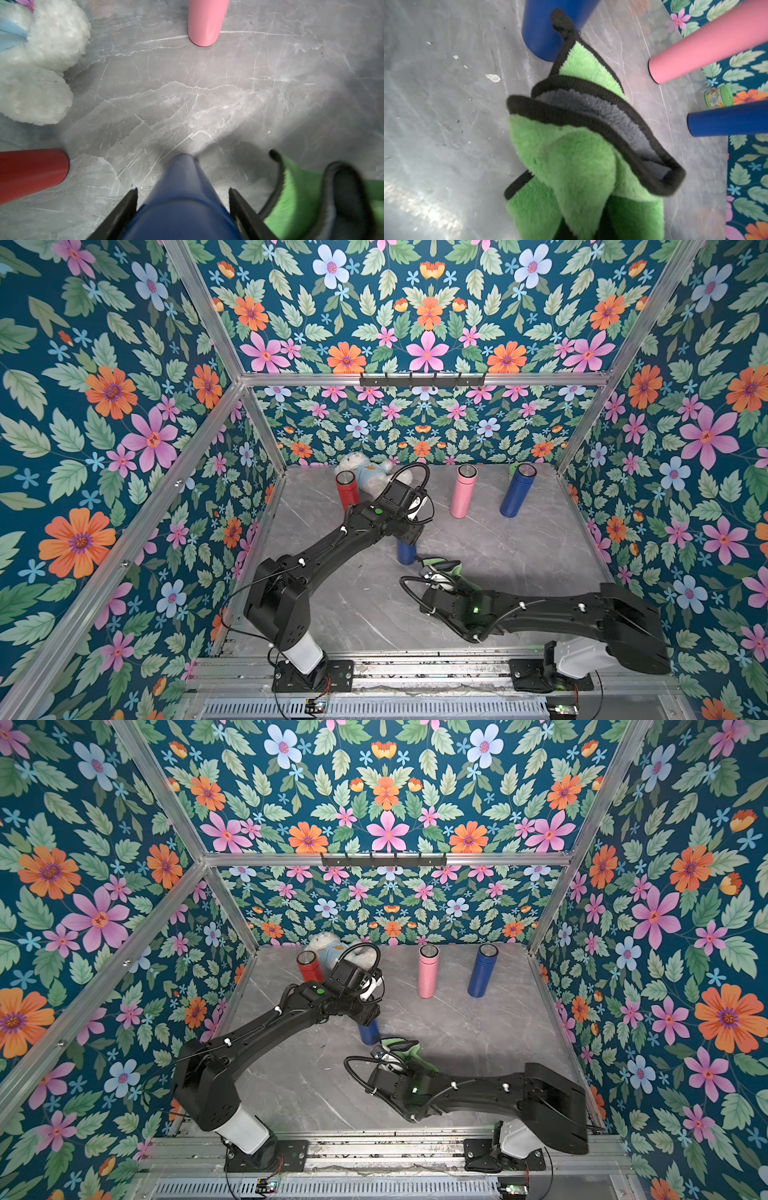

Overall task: Wipe the surface of the thermos
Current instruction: Wipe the dirt from the surface of the thermos.

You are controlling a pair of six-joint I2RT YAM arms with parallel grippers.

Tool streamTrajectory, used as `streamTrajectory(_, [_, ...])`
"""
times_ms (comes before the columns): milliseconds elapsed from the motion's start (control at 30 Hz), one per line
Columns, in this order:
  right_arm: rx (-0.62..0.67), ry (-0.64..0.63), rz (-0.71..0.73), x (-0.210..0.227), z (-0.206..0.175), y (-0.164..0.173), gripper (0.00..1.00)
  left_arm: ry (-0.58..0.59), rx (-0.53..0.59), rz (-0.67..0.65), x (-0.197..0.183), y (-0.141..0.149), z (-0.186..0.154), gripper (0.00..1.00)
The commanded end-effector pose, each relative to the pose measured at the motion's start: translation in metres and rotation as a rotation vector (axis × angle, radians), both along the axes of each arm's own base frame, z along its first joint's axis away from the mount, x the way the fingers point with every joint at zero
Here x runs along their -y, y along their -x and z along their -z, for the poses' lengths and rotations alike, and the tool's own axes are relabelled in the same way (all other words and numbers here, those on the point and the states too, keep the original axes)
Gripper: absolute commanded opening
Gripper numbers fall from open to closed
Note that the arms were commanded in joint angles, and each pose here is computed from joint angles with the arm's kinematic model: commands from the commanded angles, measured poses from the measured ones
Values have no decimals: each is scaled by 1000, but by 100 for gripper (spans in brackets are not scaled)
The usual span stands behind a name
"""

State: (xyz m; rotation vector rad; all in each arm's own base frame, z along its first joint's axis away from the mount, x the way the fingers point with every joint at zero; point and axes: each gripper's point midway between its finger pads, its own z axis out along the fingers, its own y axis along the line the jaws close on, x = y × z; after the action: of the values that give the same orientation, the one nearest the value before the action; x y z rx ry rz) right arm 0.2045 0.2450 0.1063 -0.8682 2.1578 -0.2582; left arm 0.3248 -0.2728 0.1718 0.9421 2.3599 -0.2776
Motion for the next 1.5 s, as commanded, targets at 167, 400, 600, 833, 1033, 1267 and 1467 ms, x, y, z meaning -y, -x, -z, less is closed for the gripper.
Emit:
streamTrajectory(167, [-139, -355, 93, 25, -47, 10, 0, 40, -12, 273, -1, 50, 14, 0])
streamTrajectory(400, [-186, -576, 101, 31, -85, 4, 0, 48, 40, 494, 2, 79, 15, 0])
streamTrajectory(600, [-244, -686, 105, 24, -102, -6, 0, 119, 136, 762, 10, 116, 7, 0])
streamTrajectory(833, [-354, -805, 81, 1, -107, -14, 0, 220, 198, 972, 22, 141, 2, 0])
streamTrajectory(1033, [-417, -855, 62, -14, -104, -20, 0, 203, 193, 1057, 29, 147, 15, 0])
streamTrajectory(1267, [-451, -926, 51, -16, -106, -28, 0, 109, 280, 1145, 32, 150, 19, 0])
streamTrajectory(1467, [-493, -987, 6, -28, -108, -38, 0, 91, 290, 1202, 37, 147, 20, 0])
